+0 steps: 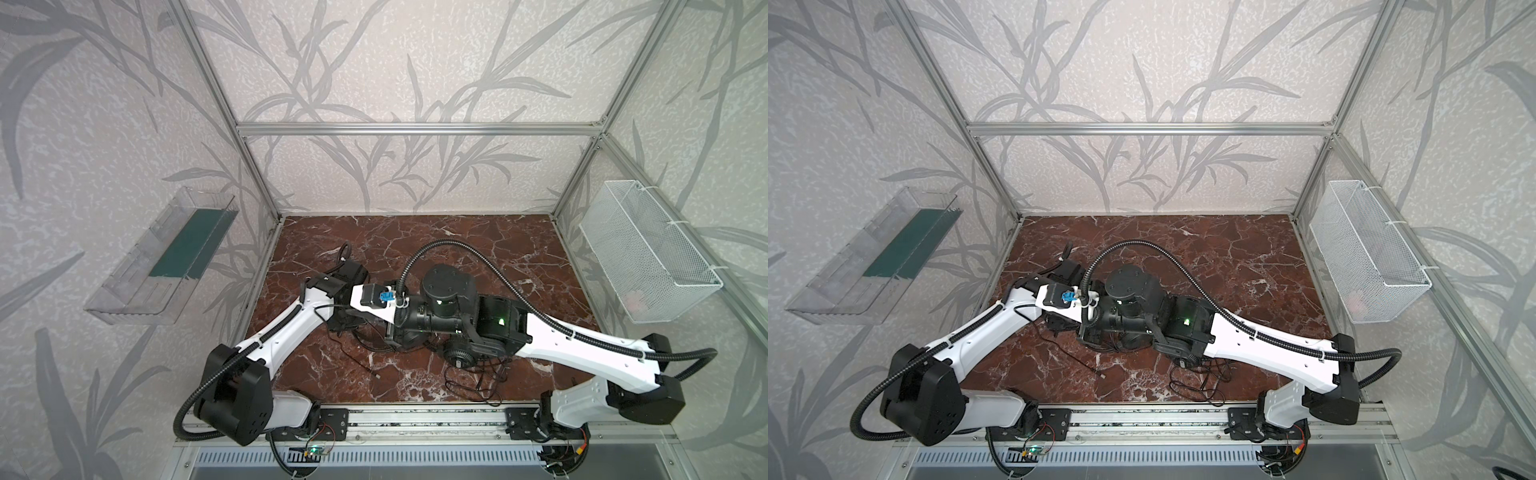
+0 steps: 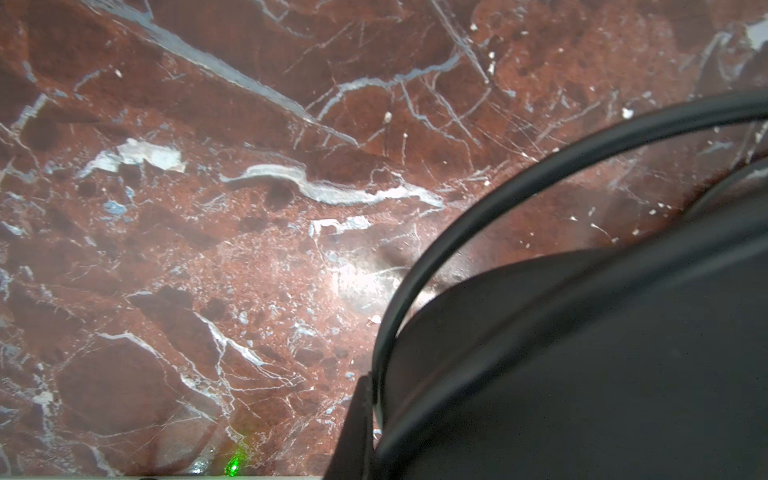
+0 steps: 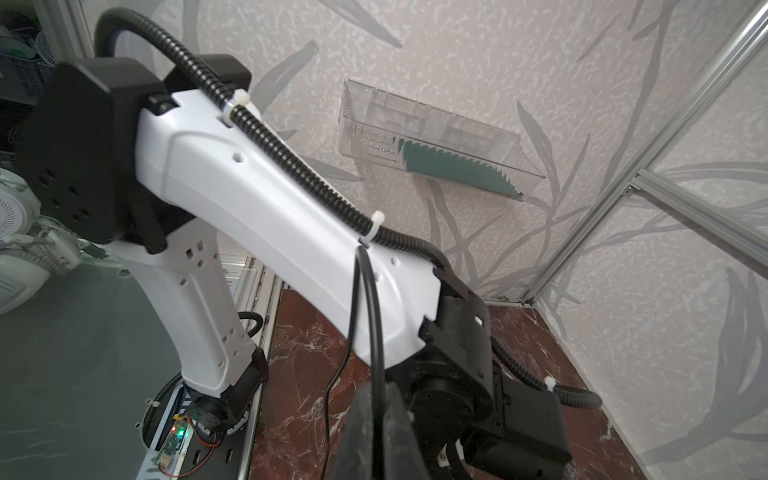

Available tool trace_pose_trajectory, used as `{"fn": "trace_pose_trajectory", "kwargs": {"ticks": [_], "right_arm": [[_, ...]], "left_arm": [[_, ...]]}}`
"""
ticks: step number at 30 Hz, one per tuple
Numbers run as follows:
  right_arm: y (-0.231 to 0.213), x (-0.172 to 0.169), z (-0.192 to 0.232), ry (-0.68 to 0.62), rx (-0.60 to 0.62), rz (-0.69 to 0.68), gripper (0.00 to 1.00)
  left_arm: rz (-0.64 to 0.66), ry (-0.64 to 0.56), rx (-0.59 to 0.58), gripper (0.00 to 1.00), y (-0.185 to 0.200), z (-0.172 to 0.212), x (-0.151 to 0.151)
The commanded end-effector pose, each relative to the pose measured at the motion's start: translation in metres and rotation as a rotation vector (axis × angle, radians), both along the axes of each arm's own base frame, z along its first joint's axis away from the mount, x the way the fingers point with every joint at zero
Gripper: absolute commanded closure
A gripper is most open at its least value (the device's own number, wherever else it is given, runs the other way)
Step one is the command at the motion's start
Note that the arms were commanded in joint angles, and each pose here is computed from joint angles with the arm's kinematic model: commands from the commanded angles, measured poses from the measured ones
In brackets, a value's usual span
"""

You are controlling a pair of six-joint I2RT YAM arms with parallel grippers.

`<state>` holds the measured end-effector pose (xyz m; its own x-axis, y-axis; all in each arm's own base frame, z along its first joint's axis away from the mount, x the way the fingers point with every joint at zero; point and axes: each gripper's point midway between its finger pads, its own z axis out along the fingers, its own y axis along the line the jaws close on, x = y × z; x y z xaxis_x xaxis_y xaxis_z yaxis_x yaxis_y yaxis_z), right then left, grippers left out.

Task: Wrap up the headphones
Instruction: 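Lift the cable with the right gripper over the left gripper toward the far wall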

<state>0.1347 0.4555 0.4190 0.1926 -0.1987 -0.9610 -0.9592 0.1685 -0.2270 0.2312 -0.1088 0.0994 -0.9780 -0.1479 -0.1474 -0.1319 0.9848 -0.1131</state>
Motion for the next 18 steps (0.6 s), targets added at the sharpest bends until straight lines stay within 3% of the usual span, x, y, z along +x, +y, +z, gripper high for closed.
{"fn": "trace_pose_trajectory", "kwargs": {"ticks": [1, 18], "right_arm": [[-0.009, 0.04, 0.068, 0.0, 0.204, -0.131, 1.0], [-0.059, 0.193, 0.072, 0.139, 0.367, -0.514, 1.0]], "left_arm": [[-0.026, -0.05, -0.065, 1.0, -0.017, 0.013, -0.004], [-0.204, -0.049, -0.07, 1.0, -0.042, 0.011, -0.046]]}}
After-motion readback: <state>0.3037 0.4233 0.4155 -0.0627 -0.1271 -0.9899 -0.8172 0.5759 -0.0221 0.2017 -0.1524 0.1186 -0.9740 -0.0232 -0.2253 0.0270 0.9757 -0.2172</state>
